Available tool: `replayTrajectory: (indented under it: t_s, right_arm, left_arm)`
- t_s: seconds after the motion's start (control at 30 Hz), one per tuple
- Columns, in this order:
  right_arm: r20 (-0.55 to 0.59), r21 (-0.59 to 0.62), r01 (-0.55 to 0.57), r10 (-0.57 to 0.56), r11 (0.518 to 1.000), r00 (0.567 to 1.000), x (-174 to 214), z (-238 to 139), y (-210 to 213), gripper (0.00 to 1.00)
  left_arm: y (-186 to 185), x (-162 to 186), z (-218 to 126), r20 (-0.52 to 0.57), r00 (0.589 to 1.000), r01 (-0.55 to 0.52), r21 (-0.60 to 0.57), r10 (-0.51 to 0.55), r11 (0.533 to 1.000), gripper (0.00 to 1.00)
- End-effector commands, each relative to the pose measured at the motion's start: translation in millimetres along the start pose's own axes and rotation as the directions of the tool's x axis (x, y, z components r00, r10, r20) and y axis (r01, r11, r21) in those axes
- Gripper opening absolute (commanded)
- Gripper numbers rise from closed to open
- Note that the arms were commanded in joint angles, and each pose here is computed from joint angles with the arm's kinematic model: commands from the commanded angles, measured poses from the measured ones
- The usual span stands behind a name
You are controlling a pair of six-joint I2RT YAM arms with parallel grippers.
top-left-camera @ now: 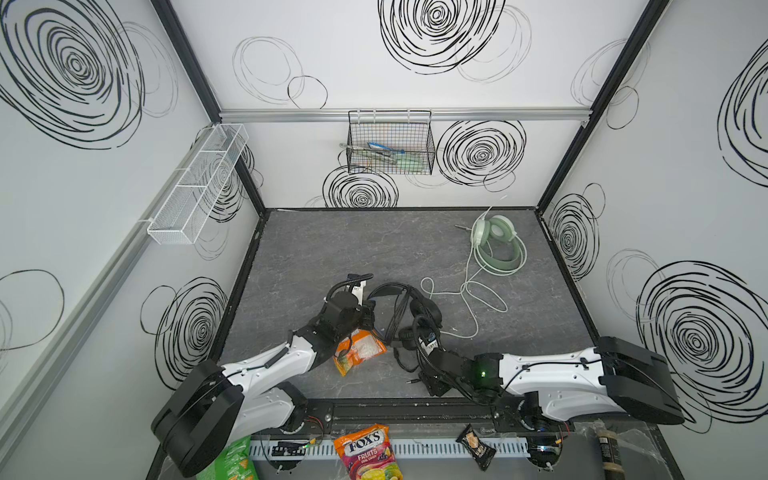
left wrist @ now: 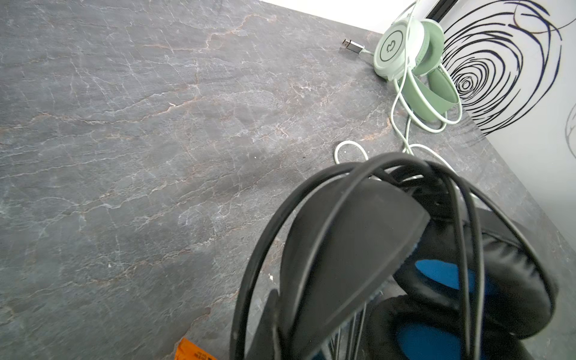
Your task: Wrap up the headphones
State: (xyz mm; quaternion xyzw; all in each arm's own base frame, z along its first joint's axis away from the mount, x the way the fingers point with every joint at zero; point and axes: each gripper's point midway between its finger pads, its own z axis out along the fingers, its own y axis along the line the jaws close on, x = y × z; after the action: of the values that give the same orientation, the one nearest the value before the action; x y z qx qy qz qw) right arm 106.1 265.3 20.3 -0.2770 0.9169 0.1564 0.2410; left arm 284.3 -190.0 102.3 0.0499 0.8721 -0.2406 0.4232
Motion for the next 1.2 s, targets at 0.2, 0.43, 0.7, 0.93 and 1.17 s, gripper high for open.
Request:
replayTrajectory:
  t_s: [0.2,0.43,0.7,0.93,1.17]
  right_arm:
    - [-0.008,-0.036,0.0,-0.001,0.999,1.0,0,10,7,0.35]
    - [-0.009,0.01,0.025,-0.025,1.0,1.0,-2,4,5,0.05]
    - [0.107,-0.03,0.166,-0.162,0.986,0.981,-17,-53,34,0.0]
    - [0.153,-0.17,0.363,-0.34,0.916,0.928,-21,-78,91,0.0]
    - [0.096,-0.124,0.348,-0.338,0.929,0.936,-7,-53,102,0.0]
  left_arm:
    - [-15,-35,-6,0.096,0.995,0.013,0.059,-0.019,0.998,0.0]
    - [-15,-36,-6,0.097,0.995,0.016,0.058,-0.022,0.998,0.0]
    - [-6,-36,-3,0.104,0.994,0.025,0.023,-0.027,0.999,0.0]
    - [0,-35,-2,0.105,0.994,0.035,-0.003,-0.035,0.999,0.0]
    - [-17,-55,-18,0.153,0.963,0.193,0.17,-0.22,0.966,0.0]
